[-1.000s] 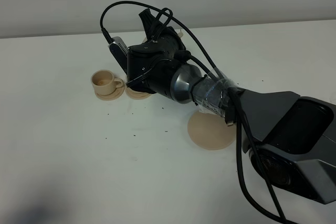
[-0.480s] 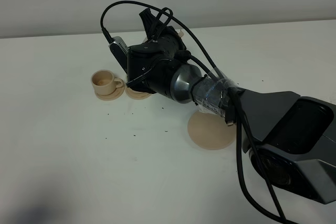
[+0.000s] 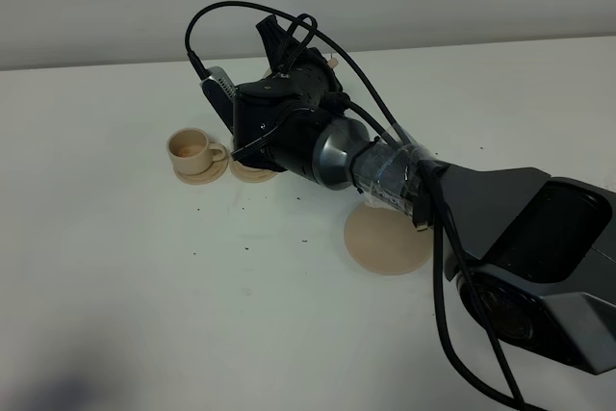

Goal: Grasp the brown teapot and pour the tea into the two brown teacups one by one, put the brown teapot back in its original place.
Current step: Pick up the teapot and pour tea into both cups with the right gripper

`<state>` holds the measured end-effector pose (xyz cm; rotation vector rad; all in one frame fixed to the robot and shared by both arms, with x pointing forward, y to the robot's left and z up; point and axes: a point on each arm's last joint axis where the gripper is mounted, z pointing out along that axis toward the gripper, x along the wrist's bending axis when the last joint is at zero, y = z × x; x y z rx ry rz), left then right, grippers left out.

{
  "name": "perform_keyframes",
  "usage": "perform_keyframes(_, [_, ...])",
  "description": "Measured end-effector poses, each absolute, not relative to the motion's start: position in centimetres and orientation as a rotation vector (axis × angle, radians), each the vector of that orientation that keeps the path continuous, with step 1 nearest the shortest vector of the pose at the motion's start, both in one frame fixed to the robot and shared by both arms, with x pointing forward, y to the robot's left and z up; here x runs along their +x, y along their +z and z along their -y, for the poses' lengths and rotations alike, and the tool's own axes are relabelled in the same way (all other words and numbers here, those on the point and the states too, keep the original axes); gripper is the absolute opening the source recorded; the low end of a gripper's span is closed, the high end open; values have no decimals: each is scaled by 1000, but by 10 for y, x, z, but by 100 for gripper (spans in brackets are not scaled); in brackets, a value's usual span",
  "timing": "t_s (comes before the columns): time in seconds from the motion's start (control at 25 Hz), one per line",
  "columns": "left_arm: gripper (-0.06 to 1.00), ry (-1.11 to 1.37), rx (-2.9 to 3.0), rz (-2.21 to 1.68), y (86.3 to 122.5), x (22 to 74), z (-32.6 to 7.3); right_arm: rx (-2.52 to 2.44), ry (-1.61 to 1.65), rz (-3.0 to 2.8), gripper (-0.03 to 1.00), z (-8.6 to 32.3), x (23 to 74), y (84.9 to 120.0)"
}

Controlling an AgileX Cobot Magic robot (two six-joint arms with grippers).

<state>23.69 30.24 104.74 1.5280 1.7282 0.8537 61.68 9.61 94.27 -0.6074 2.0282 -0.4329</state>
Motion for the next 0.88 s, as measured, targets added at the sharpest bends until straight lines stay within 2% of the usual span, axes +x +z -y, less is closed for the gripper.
perform_keyframes(0.88, [40, 853, 1528, -1728, 1047, 237, -302, -517, -376, -2111, 11, -95, 614, 938])
